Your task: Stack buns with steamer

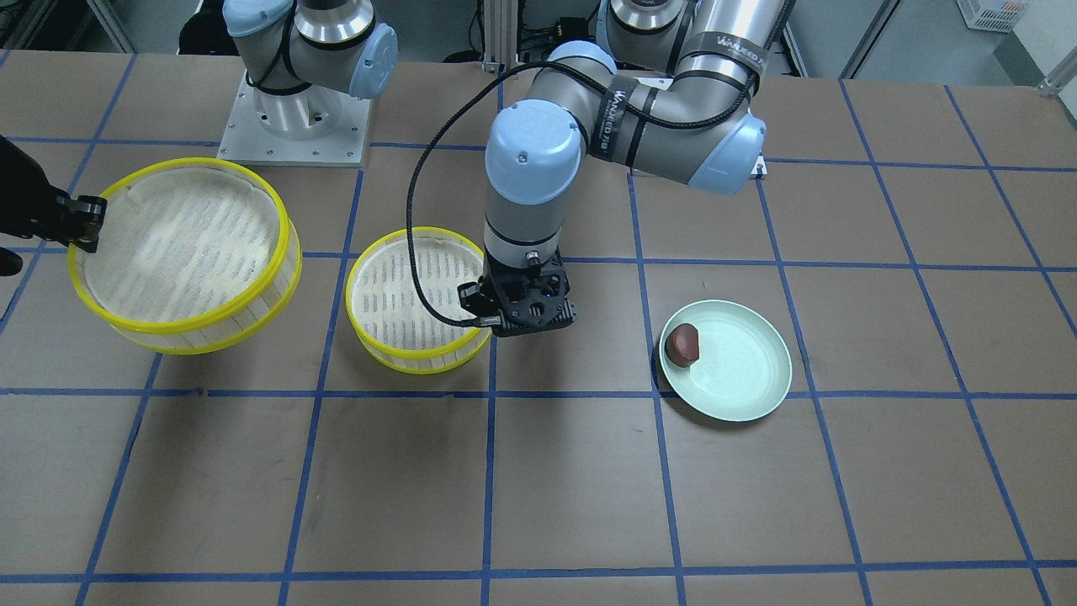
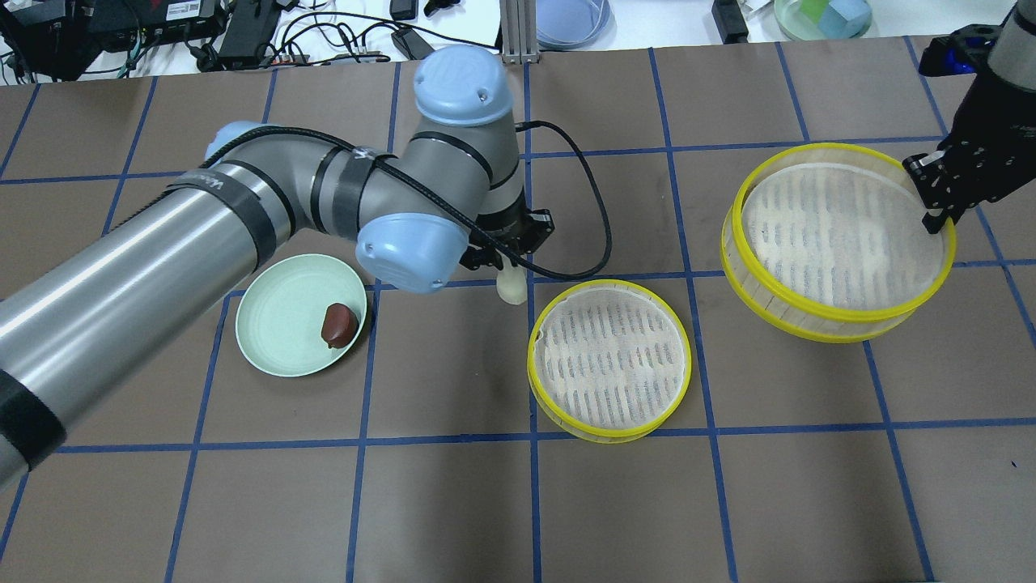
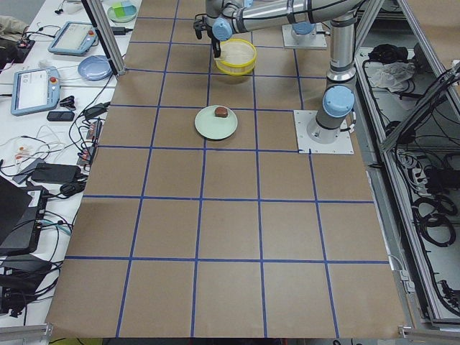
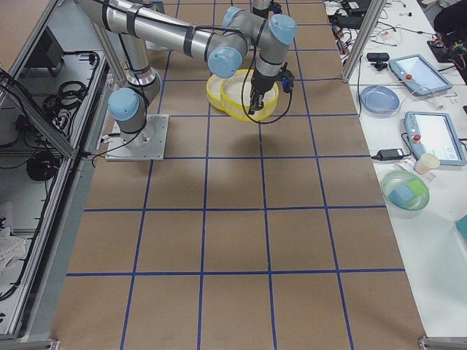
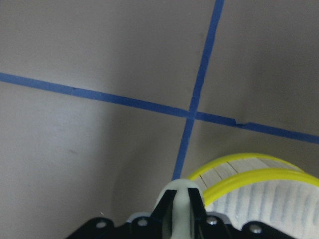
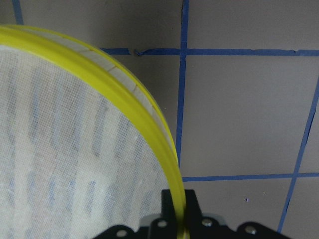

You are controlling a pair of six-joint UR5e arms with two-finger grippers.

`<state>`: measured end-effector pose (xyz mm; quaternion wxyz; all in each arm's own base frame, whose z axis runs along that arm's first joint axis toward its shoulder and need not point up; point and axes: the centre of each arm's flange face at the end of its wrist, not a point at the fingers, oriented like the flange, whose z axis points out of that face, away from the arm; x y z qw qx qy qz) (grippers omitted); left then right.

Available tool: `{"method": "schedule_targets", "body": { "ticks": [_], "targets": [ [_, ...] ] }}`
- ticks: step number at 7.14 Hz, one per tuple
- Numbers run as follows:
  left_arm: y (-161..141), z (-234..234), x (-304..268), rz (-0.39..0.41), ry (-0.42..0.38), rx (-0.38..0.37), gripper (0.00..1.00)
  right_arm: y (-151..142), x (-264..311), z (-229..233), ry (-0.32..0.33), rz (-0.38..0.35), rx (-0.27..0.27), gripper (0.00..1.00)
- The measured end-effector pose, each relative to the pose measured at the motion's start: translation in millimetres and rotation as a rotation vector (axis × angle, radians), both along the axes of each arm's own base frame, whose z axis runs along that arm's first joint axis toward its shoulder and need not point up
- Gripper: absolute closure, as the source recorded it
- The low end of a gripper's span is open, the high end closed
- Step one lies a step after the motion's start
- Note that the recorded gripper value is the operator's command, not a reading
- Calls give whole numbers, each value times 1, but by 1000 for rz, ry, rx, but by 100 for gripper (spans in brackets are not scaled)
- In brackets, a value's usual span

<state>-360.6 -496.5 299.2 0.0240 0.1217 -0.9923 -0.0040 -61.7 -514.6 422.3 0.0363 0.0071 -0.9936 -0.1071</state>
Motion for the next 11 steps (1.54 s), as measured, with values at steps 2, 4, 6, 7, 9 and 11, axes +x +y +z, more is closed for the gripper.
{"method": "schedule_targets", "body": {
  "ticks": [2,4,6,7,9,11],
  "targets": [
    [17,-21,-33,76,31,36,5,1,1,-1,-1,1,3,86],
    [22,-30,-45,147,46,50,0,1,1,-1,-2,1,4,86],
    [27,-23,-49,167,71,53,0,1,1,-5,-5,3,10,86],
    [25,-12,-43,142,73,36,0,2,6,-13,-12,3,22,87],
    [-2,11,7,129,64,-4,0,7,38,-33,-26,-4,44,89],
    [-36,33,94,48,31,-13,0,14,92,-48,-8,-19,58,90]
  ]
}}
